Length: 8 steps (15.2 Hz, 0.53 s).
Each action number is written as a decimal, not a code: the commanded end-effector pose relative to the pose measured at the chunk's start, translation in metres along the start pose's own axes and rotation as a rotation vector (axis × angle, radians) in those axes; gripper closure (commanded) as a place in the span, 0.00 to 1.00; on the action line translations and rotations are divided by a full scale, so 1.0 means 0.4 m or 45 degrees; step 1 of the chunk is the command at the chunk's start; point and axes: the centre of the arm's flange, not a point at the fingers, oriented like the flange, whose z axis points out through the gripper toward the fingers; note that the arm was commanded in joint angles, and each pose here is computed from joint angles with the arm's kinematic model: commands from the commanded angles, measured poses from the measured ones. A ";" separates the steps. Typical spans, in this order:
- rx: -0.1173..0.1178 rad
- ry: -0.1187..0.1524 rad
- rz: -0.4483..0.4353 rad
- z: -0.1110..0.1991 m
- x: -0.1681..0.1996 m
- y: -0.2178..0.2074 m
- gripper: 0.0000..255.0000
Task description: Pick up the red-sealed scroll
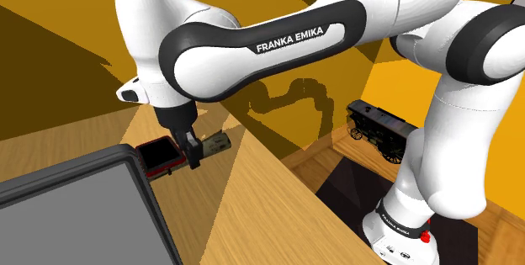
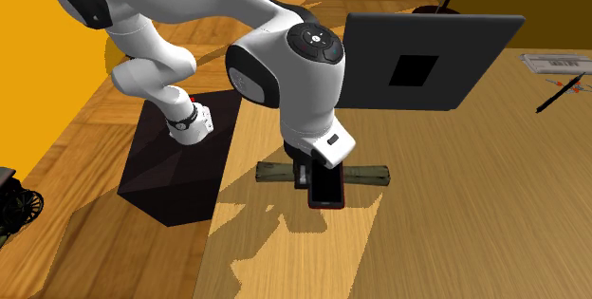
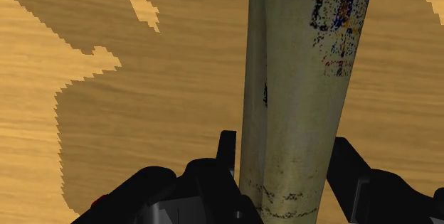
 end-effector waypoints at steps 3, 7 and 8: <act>0.000 0.000 0.000 -0.047 -0.002 0.000 1.00; 0.000 0.000 0.000 -0.100 -0.004 -0.001 1.00; 0.000 0.000 0.000 -0.113 -0.005 -0.001 1.00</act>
